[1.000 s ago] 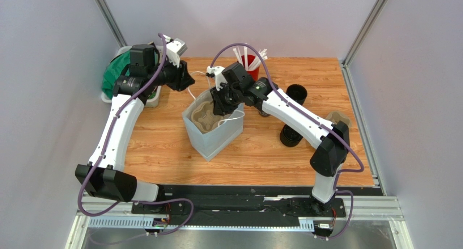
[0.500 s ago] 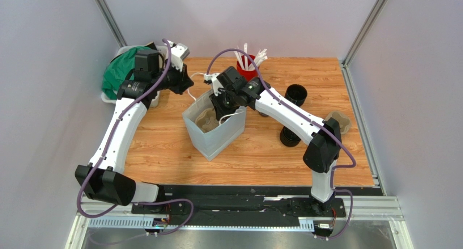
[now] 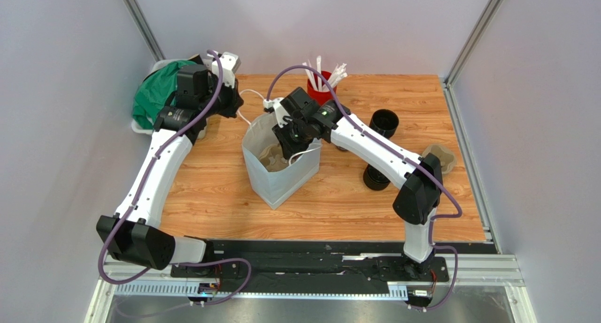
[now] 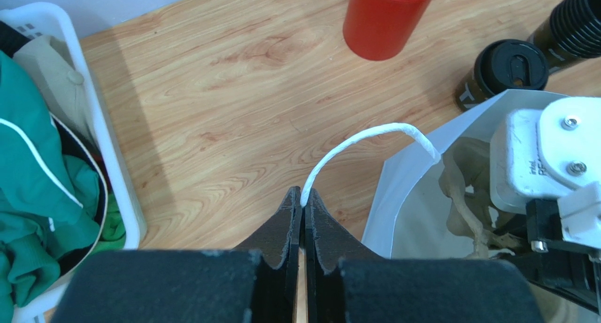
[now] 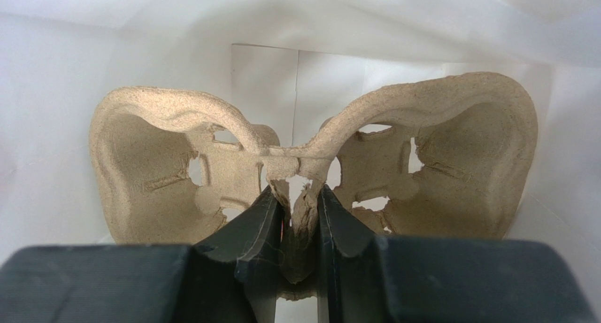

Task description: Pack the takeout coffee

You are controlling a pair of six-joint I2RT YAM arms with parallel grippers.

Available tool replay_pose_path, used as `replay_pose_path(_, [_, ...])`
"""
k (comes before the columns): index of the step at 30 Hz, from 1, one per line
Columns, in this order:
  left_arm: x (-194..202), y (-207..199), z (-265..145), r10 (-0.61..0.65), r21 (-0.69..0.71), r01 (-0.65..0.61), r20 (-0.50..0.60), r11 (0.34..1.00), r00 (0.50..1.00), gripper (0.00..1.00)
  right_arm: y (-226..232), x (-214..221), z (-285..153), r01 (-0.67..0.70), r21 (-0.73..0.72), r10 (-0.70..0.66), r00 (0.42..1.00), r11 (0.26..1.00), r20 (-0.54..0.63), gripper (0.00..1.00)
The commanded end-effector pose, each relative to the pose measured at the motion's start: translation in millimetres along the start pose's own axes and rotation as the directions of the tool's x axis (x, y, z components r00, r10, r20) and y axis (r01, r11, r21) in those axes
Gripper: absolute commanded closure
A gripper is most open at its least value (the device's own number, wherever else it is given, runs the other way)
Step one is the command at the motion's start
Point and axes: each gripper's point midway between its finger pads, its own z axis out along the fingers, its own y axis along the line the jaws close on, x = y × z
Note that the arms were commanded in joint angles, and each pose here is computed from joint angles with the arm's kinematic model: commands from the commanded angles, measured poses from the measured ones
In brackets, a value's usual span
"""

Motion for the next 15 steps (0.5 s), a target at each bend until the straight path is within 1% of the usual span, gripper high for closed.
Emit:
replay_pose_path(1, [-17,10,2,-0.015,-0.059,0.018,0.053,0.998,0.998,0.96,4,0,0,0.04,-0.002,-0.04,0.999,0.999,-0.02,0.78])
replay_pose_path(2, [-16,10,3,-0.019,-0.057,0.022,0.051,0.998,0.999,0.96,5,-1,-2,0.051,-0.003,-0.051,0.999,0.999,-0.017,0.78])
replay_pose_path(6, [-15,10,4,-0.023,-0.057,0.026,0.052,0.998,0.998,0.96,8,8,4,0.056,-0.006,-0.056,0.996,0.998,-0.063,0.78])
replay_pose_path(7, [-17,9,4,-0.023,-0.054,0.026,0.059,0.998,0.998,0.96,7,11,6,0.081,-0.004,-0.081,0.994,0.997,-0.076,0.78])
replay_pose_path(10, [-16,10,5,-0.023,-0.057,0.026,0.058,0.998,0.998,0.96,6,18,12,0.089,-0.005,-0.089,0.99,0.996,-0.111,0.78])
replay_pose_path(15, [-17,14,7,-0.024,-0.077,0.028,0.054,0.997,0.998,0.96,3,21,18,0.101,0.008,-0.099,0.986,0.995,-0.134,0.78])
